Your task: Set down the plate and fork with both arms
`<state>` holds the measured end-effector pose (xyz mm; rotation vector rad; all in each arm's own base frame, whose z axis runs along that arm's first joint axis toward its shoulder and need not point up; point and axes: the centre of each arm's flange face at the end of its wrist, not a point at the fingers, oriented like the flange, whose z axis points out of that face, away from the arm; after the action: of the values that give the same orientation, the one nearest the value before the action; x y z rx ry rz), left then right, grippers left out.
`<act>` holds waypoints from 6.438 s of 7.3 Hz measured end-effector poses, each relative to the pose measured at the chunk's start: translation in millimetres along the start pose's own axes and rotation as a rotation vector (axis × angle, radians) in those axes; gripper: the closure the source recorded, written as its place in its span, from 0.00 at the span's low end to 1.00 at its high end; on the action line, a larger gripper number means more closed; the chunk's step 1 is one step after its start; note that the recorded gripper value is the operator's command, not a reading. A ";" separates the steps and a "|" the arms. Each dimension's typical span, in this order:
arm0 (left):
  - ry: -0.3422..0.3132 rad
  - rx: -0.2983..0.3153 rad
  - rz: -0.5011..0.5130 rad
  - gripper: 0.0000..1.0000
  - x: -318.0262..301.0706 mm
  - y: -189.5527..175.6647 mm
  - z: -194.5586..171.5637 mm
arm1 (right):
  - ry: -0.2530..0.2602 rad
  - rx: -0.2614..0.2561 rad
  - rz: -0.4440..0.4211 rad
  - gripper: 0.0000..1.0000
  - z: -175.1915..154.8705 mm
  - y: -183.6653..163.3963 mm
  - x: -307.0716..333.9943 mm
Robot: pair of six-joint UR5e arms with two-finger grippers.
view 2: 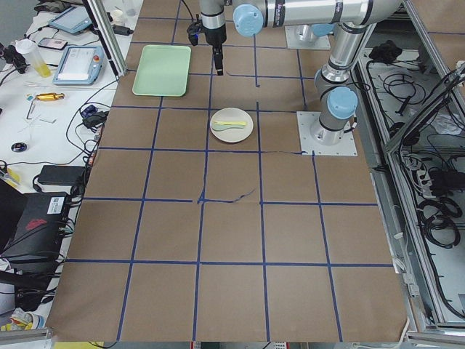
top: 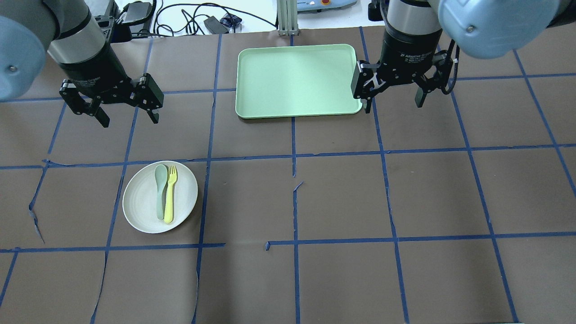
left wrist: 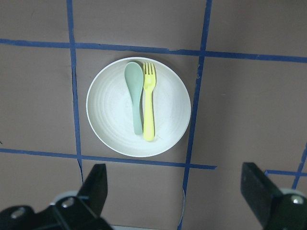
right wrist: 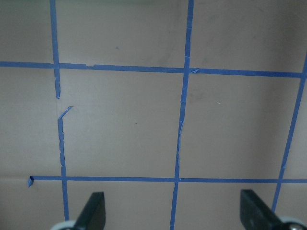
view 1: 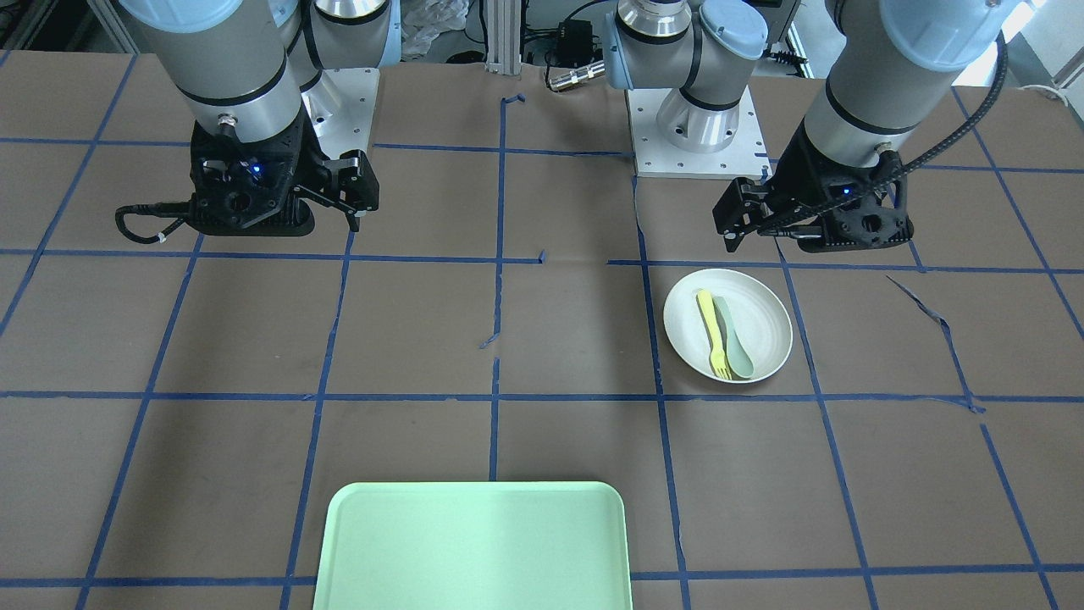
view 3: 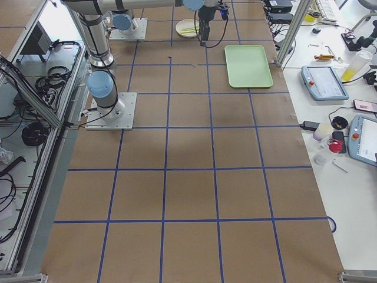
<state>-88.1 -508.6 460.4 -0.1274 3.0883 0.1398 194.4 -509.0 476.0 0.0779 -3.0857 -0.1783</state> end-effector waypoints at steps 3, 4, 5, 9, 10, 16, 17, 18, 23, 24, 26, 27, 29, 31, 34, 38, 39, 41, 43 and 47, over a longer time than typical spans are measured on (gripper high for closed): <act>0.010 -0.005 -0.002 0.00 0.9 -4.4 6.3 | -0.003 -0.005 0.001 0.00 4.9 -1.5 -0.8; 0.008 -0.001 -0.005 0.00 0.3 -5.2 6.4 | -0.004 -0.006 0.000 0.00 5.7 -1.8 -1.3; 0.008 0.004 -0.007 0.00 -1.6 -6.6 6.7 | -0.004 -0.005 -0.001 0.00 6.1 -2.3 -1.6; 0.023 -0.026 -0.106 0.00 -64.2 -18.8 37.9 | -0.002 -0.003 -0.008 0.00 10.0 -3.7 -1.7; 0.035 -0.040 -0.099 0.00 -91.5 -21.4 46.8 | -0.002 -0.003 -0.008 0.00 10.8 -4.0 -1.6; 0.074 -0.023 -0.047 0.02 -155.0 -34.9 186.3 | -0.006 0.003 0.001 0.00 18.4 -10.0 -2.9; 0.091 -0.038 0.006 0.02 -154.5 -39.0 201.8 | -0.006 0.000 0.002 0.00 20.3 -10.7 -3.0; 0.109 -0.059 0.038 0.05 -153.6 -42.7 217.0 | -0.006 -0.003 0.002 0.00 22.0 -10.7 -3.1; 0.195 -0.131 0.126 0.10 -147.9 -52.3 267.2 | -0.005 -0.007 0.002 0.00 24.8 -11.7 -3.3; 0.181 -0.151 0.153 0.25 -149.9 -52.8 275.1 | -0.004 -0.009 0.002 0.00 26.1 -12.6 -3.3; 0.163 -0.179 0.202 0.72 -152.4 -53.1 285.9 | -0.003 -0.013 0.002 0.00 27.8 -13.7 -3.4; 0.160 -0.179 0.213 1.00 -152.6 -53.2 285.5 | -0.003 -0.012 0.002 0.00 27.5 -14.0 -3.4; 0.159 -0.171 0.222 1.00 -152.7 -54.0 281.7 | -0.004 0.001 0.003 0.00 26.3 -15.4 -3.5; 0.156 -0.152 0.227 1.00 -150.2 -55.6 274.0 | -0.004 0.011 0.002 0.00 25.3 -16.4 -3.5; 0.145 -0.131 0.233 1.00 -151.2 -65.9 247.8 | -0.004 0.024 0.001 0.00 23.9 -17.8 -3.4; 0.225 -0.135 0.234 1.00 -148.0 -82.8 216.9 | 0.002 0.024 -0.003 0.00 24.0 -17.8 -2.8; 0.261 -0.106 0.252 1.00 -132.9 -93.1 210.2 | 0.005 0.023 -0.003 0.00 24.1 -17.6 -2.4; 0.299 -0.043 0.322 1.00 -82.4 -114.0 187.4 | 0.010 0.018 -0.007 0.00 25.0 -17.4 -1.3; 0.336 0.002 0.350 1.00 -41.3 -131.5 173.9 | 0.005 0.013 -0.009 0.00 25.6 -17.0 -1.8; 0.325 0.019 0.301 1.00 29.5 -195.6 169.0 | -0.002 0.003 -0.011 0.00 26.8 -15.8 -3.2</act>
<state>-93.6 -689.6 273.5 0.3522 3.4103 0.1101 196.8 -521.5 447.4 0.0952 -3.0881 -0.1741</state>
